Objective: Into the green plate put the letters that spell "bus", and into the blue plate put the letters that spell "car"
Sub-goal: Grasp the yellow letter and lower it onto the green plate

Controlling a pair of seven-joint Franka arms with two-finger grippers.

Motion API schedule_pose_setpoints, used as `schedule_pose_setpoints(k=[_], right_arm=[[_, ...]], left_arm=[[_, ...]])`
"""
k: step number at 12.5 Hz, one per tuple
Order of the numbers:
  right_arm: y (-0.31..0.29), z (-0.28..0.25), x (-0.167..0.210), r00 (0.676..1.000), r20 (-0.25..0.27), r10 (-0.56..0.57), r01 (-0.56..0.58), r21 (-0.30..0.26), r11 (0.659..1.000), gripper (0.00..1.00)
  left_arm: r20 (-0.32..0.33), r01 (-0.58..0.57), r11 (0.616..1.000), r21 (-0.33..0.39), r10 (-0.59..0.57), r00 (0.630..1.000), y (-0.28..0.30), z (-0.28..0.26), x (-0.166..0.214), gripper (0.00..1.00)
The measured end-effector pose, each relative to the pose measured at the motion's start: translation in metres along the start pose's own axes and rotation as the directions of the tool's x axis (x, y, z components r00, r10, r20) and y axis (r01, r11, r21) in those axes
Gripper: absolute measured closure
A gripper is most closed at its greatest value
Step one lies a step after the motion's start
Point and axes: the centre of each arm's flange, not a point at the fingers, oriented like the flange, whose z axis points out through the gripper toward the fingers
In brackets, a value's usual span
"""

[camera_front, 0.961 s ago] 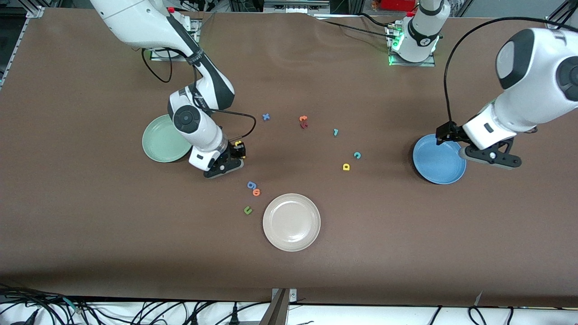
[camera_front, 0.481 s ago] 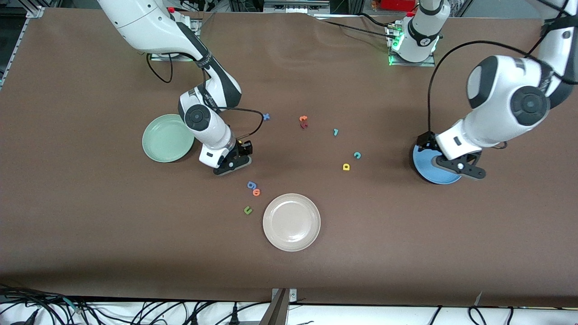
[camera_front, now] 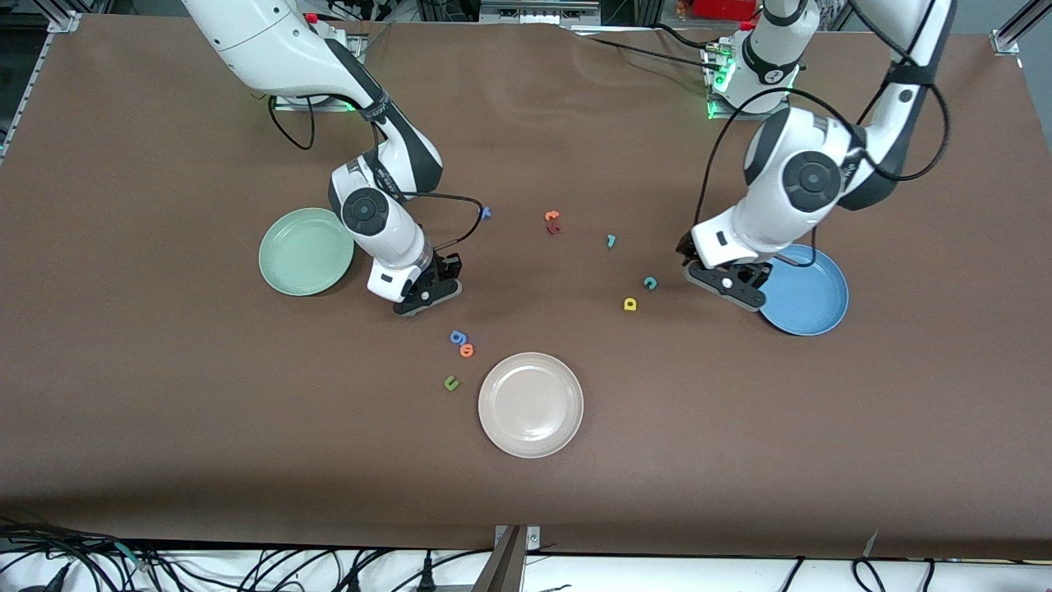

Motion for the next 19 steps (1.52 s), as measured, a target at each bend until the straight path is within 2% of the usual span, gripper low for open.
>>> schedule_pose_setpoints(k=[3,5,6,8,10,11,12,13,14,16,18,19], right_arm=[[0.003,-0.003,0.001,1.0,0.007,-0.014,0.014,-0.008,1.0,0.71],[0.027,-0.027,0.01,0.999,0.031,-0.017,0.018,-0.039,0.999,0.71],[0.046,-0.047,0.013,0.998,0.054,-0.02,0.024,-0.06,0.998,0.71],[0.097,-0.08,0.007,0.991,0.133,-0.034,0.047,-0.095,0.994,0.71],[0.161,-0.102,-0.007,0.976,0.209,-0.054,0.078,-0.11,0.991,0.71],[0.192,-0.106,-0.02,0.968,0.246,-0.046,0.075,-0.111,0.991,0.71],[0.216,-0.108,-0.035,0.96,0.28,-0.029,0.061,-0.108,0.992,0.71],[0.228,-0.105,-0.051,0.952,0.305,-0.009,0.042,-0.104,0.994,0.71],[0.234,-0.099,-0.066,0.945,0.328,0.009,0.025,-0.1,0.995,0.71],[0.238,-0.085,-0.089,0.932,0.362,0.024,0.01,-0.091,0.996,0.71],[0.239,-0.07,-0.103,0.93,0.366,0.029,0.005,-0.092,0.996,0.7],[0.239,-0.067,-0.106,0.929,0.368,0.035,0.0,-0.094,0.996,0.63]], left_arm=[[0.006,-0.114,0.993,0.035,0.114,0.994,0.038,0.03,0.002,0.02],[0.013,-0.187,0.981,0.057,0.187,0.982,0.063,0.049,0.005,0.02],[0.017,-0.198,0.979,0.055,0.197,0.98,0.068,0.058,0.005,0.02],[0.042,-0.198,0.979,0.046,0.196,0.98,0.066,0.076,0.004,0.07],[0.058,-0.194,0.98,0.039,0.192,0.98,0.064,0.093,0.002,0.07],[0.063,-0.194,0.98,0.036,0.191,0.98,0.064,0.099,0.002,0.11],[0.063,-0.194,0.98,0.034,0.191,0.98,0.064,0.103,0.002,0.11],[0.052,-0.196,0.98,0.034,0.194,0.98,0.065,0.106,0.003,0.17],[0.039,-0.2,0.979,0.033,0.198,0.979,0.068,0.112,0.004,0.17],[0.03,-0.205,0.978,0.029,0.205,0.978,0.072,0.125,0.005,0.22],[0.037,-0.206,0.978,0.025,0.205,0.978,0.072,0.134,0.003,0.27],[0.042,-0.205,0.978,0.023,0.204,0.978,0.071,0.137,0.003,0.28]])
